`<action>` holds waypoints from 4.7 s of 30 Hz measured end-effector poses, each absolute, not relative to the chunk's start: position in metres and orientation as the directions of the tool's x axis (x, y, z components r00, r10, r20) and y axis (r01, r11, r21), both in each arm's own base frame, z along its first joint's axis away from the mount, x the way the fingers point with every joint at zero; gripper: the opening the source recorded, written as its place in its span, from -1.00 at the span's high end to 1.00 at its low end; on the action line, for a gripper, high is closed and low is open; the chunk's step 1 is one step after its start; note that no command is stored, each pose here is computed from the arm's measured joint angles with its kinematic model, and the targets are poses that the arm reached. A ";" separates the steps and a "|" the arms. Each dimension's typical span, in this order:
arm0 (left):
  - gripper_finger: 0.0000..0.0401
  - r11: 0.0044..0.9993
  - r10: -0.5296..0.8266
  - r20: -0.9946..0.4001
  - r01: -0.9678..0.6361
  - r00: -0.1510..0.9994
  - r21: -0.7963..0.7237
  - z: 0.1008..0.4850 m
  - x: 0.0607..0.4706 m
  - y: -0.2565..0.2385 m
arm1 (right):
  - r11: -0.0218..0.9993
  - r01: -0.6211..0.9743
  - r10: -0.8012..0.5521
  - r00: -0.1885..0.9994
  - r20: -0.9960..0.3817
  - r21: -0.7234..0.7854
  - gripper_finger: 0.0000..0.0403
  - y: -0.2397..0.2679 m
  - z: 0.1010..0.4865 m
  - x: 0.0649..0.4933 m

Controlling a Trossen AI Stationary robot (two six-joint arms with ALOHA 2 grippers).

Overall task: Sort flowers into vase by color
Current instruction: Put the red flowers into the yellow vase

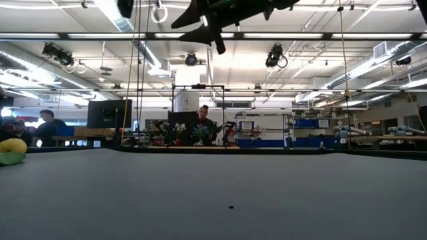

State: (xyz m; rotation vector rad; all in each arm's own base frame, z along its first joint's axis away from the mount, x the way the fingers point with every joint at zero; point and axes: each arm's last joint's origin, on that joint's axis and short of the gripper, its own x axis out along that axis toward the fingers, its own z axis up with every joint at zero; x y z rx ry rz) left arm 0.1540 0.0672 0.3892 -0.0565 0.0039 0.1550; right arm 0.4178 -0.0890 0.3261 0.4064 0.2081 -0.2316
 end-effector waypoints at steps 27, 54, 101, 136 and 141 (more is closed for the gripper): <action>0.97 0.980 -0.195 -0.297 0.197 0.935 -0.023 0.361 0.092 0.025 | 0.690 0.444 -0.417 0.889 -0.188 0.571 0.09 -0.067 0.295 0.412; 0.97 0.701 -0.710 -0.225 0.700 0.667 -0.139 0.298 0.055 -0.004 | 0.400 0.409 -0.644 0.762 -0.066 0.820 0.09 0.070 0.255 0.429; 0.97 0.714 -0.700 -0.226 0.667 0.677 -0.214 0.299 0.039 -0.013 | 0.395 0.345 -0.514 0.851 -0.107 0.851 0.09 0.085 0.230 0.459; 0.97 0.713 -0.691 -0.015 0.679 0.722 -0.175 0.304 0.040 -0.013 | 0.412 0.344 -0.477 0.870 -0.123 0.844 0.09 0.082 0.229 0.460; 0.97 0.640 -0.759 -0.028 0.739 0.650 -0.212 0.305 0.063 -0.011 | 0.410 0.344 -0.479 0.869 -0.121 0.845 0.09 0.081 0.229 0.460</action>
